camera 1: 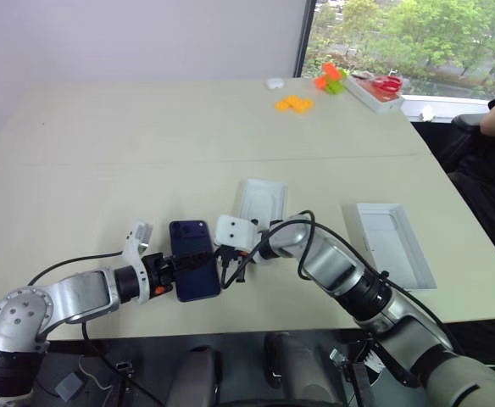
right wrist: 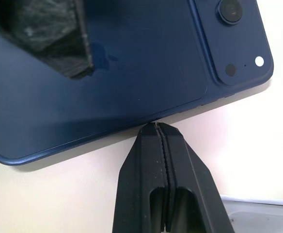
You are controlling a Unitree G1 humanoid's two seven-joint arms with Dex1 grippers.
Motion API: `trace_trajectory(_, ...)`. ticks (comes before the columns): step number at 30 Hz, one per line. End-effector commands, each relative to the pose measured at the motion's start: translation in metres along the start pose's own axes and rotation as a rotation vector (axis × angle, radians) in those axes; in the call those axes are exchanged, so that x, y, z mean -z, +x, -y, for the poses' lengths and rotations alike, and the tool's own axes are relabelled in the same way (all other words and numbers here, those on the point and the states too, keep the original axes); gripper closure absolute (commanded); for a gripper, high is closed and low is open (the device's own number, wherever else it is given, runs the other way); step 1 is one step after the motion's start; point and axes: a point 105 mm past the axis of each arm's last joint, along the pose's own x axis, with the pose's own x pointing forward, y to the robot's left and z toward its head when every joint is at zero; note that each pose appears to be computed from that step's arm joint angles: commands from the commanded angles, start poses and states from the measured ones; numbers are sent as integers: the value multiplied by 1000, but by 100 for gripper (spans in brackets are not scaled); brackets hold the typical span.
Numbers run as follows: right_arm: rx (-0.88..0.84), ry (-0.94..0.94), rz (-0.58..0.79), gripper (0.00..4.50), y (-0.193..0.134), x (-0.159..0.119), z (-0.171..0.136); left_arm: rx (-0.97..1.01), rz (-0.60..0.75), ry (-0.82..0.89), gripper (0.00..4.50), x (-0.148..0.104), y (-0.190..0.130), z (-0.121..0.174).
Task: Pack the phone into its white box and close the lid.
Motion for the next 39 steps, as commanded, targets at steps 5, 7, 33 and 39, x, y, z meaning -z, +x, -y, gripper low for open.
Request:
trace_trajectory(5,-10,-9,-1,450,1,0,-4,-17,86,-32,88,-14,-12,-6)
trace_trajectory(7,-8,-11,-2,450,1,0,-4,-14,89,-31,184,-14,-12,-5)
trace_trajectory(33,123,-67,13,450,-31,-14,23,86,211,-29,443,-31,-29,5)
trace_trajectory(39,134,-77,125,450,-75,-40,17,119,340,-13,443,-53,-49,10)
